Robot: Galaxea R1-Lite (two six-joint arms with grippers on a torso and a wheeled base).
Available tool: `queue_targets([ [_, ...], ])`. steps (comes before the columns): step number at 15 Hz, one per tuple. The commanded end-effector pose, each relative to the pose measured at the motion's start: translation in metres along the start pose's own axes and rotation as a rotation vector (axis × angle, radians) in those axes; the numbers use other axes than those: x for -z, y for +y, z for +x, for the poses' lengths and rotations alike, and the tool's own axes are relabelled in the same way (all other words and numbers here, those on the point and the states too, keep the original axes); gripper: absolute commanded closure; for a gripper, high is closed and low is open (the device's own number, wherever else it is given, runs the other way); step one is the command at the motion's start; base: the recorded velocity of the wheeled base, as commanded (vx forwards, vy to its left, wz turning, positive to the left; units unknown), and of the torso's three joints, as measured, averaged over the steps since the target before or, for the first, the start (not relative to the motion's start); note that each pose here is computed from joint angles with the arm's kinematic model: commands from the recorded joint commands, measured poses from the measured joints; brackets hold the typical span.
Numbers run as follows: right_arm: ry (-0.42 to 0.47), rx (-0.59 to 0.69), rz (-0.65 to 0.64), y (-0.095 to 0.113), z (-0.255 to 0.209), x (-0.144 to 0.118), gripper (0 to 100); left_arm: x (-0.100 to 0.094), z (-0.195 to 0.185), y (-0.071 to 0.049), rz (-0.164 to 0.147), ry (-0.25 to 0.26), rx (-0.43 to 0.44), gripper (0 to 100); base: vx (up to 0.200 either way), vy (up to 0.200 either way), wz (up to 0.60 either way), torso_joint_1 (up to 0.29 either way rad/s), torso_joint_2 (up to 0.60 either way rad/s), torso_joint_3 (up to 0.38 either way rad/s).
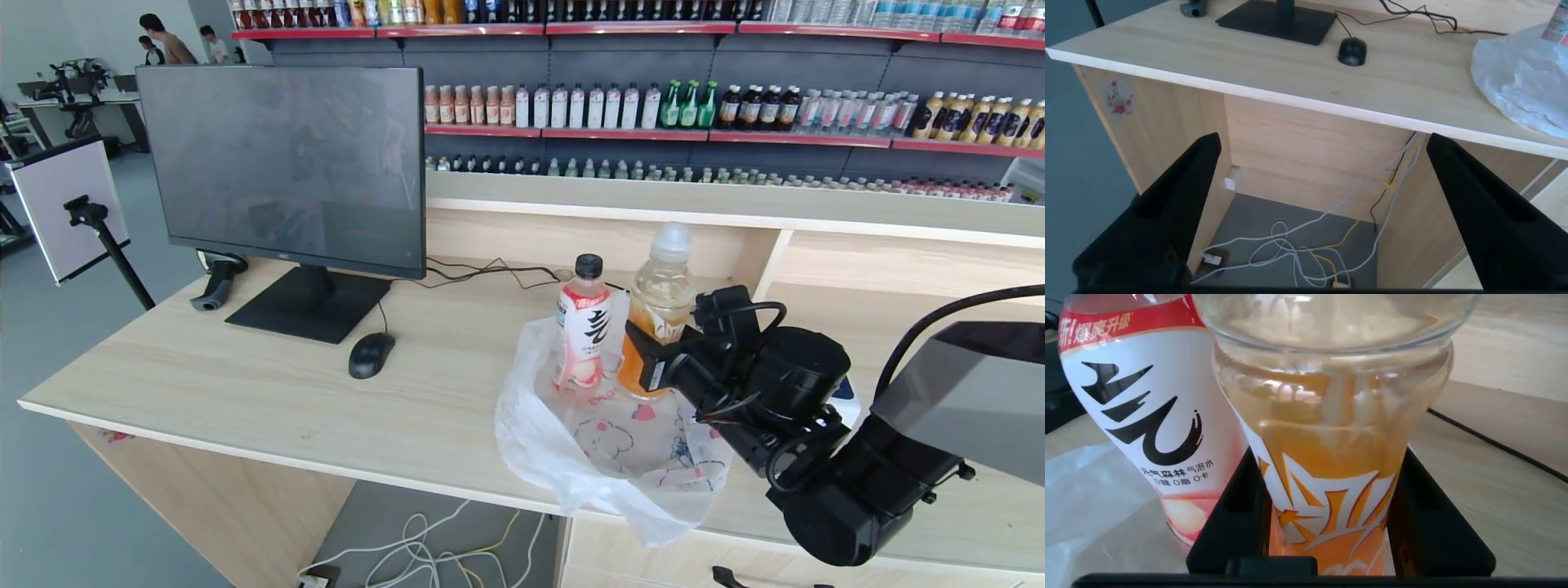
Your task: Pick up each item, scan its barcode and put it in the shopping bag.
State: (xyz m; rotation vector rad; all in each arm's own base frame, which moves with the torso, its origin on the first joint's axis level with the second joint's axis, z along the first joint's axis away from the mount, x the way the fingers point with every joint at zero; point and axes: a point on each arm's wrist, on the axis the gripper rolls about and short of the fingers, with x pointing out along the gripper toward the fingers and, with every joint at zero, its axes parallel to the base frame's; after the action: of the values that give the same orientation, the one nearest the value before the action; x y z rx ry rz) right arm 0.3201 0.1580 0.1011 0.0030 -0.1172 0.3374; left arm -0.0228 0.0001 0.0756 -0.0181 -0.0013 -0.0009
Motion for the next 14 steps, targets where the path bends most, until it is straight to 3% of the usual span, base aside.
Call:
queue_targets([
  [1,0.007,0.000,-0.002,0.000,0.002,0.004,100,0.000,0.000,0.000,0.000,0.001,-0.001,0,0.000,0.000,0.00,0.000,0.00,0.000],
  [14,0.041,-0.002,-0.001,0.002,0.005,0.018,100,0.000,0.000,0.000,0.000,0.000,-0.001,0,0.000,0.000,0.00,0.000,0.00,0.000],
])
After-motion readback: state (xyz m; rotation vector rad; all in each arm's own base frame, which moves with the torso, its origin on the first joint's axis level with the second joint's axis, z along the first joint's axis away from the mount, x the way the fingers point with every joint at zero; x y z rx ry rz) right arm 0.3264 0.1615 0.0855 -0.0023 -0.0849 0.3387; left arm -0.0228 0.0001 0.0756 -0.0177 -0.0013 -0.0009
